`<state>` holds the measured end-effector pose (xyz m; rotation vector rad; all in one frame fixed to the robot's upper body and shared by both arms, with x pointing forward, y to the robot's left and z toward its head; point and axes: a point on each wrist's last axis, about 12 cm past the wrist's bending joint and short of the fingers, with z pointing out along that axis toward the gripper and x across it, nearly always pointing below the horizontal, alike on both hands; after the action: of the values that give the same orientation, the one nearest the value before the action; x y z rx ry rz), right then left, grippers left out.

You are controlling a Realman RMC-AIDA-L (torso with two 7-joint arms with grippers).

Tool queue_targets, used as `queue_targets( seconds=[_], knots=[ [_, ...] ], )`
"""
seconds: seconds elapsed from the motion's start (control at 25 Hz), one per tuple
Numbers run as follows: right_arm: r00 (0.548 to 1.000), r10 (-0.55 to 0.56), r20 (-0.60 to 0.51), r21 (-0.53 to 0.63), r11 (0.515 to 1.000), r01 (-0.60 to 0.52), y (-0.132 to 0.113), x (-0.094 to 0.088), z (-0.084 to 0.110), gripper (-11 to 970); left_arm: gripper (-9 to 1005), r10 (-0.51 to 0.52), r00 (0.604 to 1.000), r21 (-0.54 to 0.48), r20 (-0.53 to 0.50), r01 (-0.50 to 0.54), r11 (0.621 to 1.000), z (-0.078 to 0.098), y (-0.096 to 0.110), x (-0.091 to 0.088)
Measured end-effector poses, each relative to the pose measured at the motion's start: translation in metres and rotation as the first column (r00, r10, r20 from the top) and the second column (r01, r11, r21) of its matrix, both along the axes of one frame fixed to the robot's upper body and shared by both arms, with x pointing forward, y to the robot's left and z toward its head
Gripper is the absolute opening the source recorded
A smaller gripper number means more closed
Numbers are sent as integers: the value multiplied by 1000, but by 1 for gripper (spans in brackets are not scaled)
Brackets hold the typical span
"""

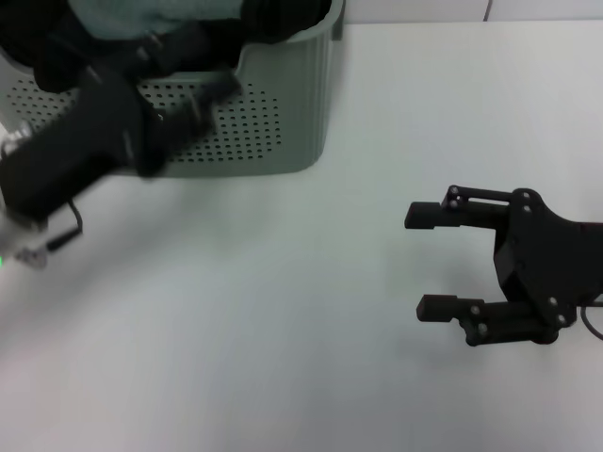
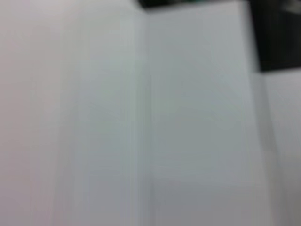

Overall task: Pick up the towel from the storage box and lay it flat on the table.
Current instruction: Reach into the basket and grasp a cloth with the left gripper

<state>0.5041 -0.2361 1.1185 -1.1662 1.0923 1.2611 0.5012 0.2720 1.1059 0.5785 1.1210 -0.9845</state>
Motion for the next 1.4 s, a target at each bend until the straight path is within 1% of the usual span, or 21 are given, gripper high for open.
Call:
queue_targets(
  seconds=[0.08, 0.16, 0.2, 0.32, 0.48, 0.64, 0.8, 0.96, 1.08, 1.2, 1.28, 1.4],
  knots=[
    [1000, -6, -5, 1, 1000, 6, -1, -2, -1, 736, 667, 84, 996, -22, -11, -84, 996, 0, 3, 10],
    [1000, -8, -9, 2, 1000, 8, -2, -2, -3, 736, 667, 145, 989, -4, 6, -144, 989, 0, 3, 19],
    [1000, -9, -9, 3, 1000, 9, -2, -3, -3, 736, 667, 167, 985, 21, 34, -168, 986, -1, 1, 22],
    [1000, -12, -17, 7, 1000, 12, -2, -4, -5, 735, 667, 208, 970, 81, 125, -219, 972, -3, -3, 23],
    [1000, -19, -21, 12, 1000, 20, -3, -5, -5, 735, 667, 224, 954, 129, 200, -252, 959, -8, -9, 25],
    [1000, -24, -17, 20, 1000, 24, -3, -4, -4, 735, 666, 226, 915, 213, 335, -307, 928, -12, -15, 24],
    [1000, -20, -13, 19, 1000, 20, -1, -2, -3, 735, 666, 240, 884, 254, 402, -360, 898, -13, -19, 29],
    [1000, -22, -13, 16, 1000, 23, -1, -1, -3, 734, 667, 269, 835, 283, 480, -438, 853, -12, -19, 36],
    [1000, -25, -11, 20, 999, 25, -1, -1, -3, 734, 667, 298, 801, 286, 519, -491, 823, -11, -17, 39],
    [1000, -25, -11, 21, 999, 25, -1, -1, -2, 734, 662, 305, 778, 305, 549, -526, 794, -11, -16, 43],
    [1000, -25, -9, 21, 999, 25, -1, -1, -2, 734, 657, 310, 769, 320, 558, -545, 775, -13, -16, 46],
    [1000, -25, -6, 20, 999, 25, -1, 0, -2, 734, 650, 315, 769, 323, 557, -550, 770, -13, -17, 48]
  ],
)
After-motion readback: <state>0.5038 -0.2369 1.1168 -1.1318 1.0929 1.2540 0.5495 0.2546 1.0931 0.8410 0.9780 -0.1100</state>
